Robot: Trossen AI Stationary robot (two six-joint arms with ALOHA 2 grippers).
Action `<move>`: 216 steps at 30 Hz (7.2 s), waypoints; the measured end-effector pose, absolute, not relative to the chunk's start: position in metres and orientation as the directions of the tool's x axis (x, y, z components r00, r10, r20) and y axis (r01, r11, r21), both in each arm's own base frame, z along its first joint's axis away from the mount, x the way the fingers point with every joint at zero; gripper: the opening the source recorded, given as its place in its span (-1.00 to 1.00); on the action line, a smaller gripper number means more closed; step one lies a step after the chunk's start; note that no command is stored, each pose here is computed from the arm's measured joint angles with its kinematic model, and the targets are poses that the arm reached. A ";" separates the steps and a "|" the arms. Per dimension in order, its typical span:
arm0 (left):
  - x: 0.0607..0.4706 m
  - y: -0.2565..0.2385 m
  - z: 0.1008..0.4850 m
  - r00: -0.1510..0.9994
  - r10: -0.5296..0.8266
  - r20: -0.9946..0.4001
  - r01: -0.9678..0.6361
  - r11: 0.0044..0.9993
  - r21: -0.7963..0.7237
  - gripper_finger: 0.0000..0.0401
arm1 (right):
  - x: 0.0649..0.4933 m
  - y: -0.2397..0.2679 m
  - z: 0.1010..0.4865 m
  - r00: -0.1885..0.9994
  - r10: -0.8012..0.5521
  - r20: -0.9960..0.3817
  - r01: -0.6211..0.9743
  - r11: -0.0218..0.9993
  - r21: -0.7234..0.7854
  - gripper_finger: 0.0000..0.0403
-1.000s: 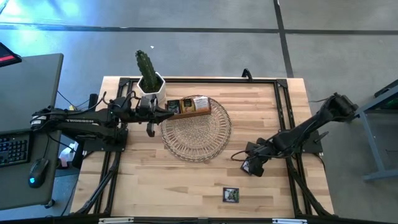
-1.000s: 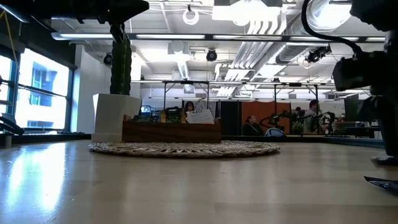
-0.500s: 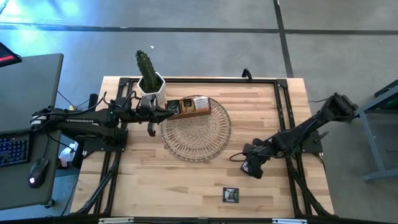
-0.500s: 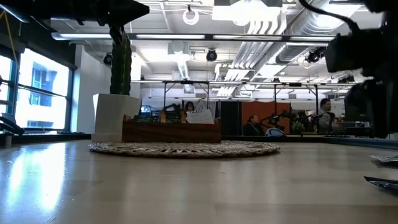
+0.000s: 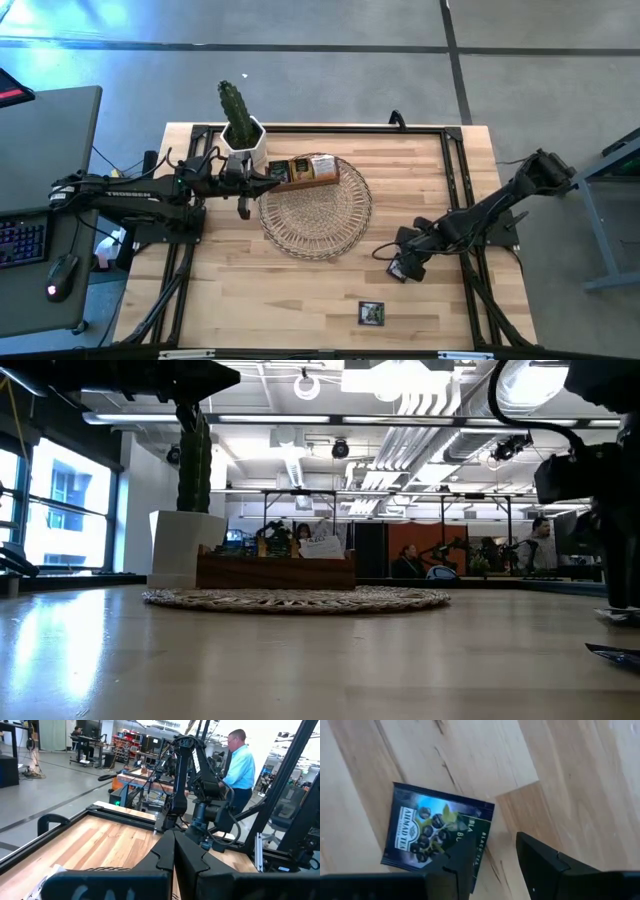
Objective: Pick & Place Tea
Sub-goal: Put the black tea bag into the left section of the wooden organizer
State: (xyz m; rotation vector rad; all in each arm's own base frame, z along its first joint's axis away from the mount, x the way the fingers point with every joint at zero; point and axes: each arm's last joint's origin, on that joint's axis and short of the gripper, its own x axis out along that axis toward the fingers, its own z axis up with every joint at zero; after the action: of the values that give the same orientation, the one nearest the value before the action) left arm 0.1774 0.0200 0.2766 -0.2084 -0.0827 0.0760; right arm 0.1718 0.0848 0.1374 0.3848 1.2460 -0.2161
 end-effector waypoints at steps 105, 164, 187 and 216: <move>0.233 0.021 0.228 0.992 -0.096 -0.076 0.066 0.942 -0.329 -1.00 | 0.161 0.111 0.102 0.541 0.103 -0.835 -0.111 0.993 0.050 -0.20; 0.183 0.018 0.277 0.995 -0.008 0.103 0.012 0.999 -0.043 -1.00 | 0.522 -0.044 0.133 0.749 -0.594 -0.292 -0.025 0.416 -0.909 -0.80; 0.183 0.024 0.265 0.983 0.182 -0.019 -0.183 0.982 -0.055 -1.00 | 0.508 0.011 0.178 0.587 -0.784 -0.200 0.176 0.366 -0.914 -0.35; 0.180 0.025 0.244 0.943 0.228 -0.241 -0.241 0.970 -0.027 -1.00 | 0.343 0.187 0.271 0.353 0.149 -0.924 -0.297 0.954 0.040 -0.40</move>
State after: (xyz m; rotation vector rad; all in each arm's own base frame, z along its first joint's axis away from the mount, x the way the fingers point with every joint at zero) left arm 0.1802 0.0247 0.2437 -0.0567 0.2390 0.2392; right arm 0.3433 0.1869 0.2715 -0.1423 1.1758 0.2893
